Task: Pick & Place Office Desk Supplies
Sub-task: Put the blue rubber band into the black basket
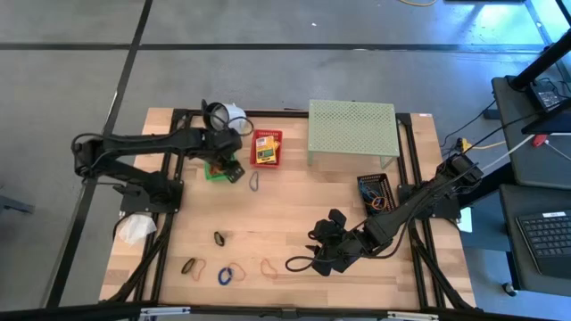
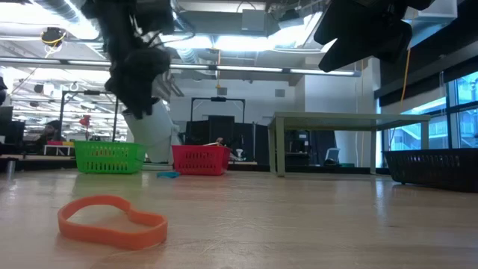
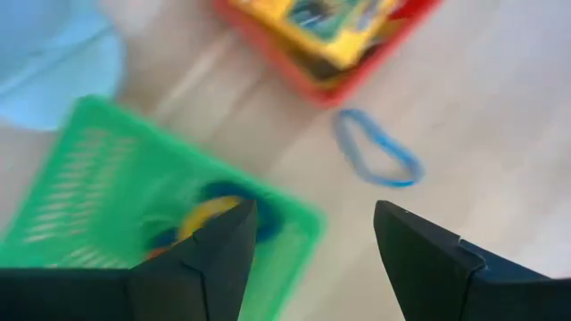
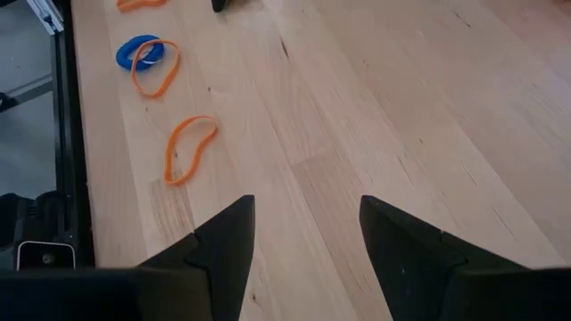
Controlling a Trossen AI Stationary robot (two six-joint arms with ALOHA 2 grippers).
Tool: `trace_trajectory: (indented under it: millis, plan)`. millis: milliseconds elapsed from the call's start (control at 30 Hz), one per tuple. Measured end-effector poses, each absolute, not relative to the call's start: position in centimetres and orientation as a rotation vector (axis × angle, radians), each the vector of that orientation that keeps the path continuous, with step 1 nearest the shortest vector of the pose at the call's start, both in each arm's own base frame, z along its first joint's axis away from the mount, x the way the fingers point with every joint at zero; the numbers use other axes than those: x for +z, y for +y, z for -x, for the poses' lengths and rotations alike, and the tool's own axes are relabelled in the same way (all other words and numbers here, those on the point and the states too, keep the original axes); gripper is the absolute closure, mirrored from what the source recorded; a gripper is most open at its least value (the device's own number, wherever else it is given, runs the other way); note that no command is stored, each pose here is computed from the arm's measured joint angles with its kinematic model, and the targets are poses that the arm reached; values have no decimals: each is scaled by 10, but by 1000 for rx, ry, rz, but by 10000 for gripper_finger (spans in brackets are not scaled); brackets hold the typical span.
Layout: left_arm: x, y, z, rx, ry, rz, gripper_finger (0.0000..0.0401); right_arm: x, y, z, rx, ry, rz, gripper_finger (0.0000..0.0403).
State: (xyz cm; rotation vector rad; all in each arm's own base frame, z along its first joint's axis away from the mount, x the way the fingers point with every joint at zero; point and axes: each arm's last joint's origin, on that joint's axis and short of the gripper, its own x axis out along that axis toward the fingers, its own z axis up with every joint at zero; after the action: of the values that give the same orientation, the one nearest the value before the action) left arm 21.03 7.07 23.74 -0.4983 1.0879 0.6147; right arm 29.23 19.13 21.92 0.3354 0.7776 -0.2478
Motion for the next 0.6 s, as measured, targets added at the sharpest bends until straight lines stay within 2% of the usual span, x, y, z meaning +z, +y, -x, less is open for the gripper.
trace_trajectory:
  millis: [200,600]
  plan:
    - [240,50,-238,590,1019,564,178,220,192,-293,-245,771,-341,197]
    - [203,46,-279,707,1162,577,177,221,195,-293,-222,753,-333,197]
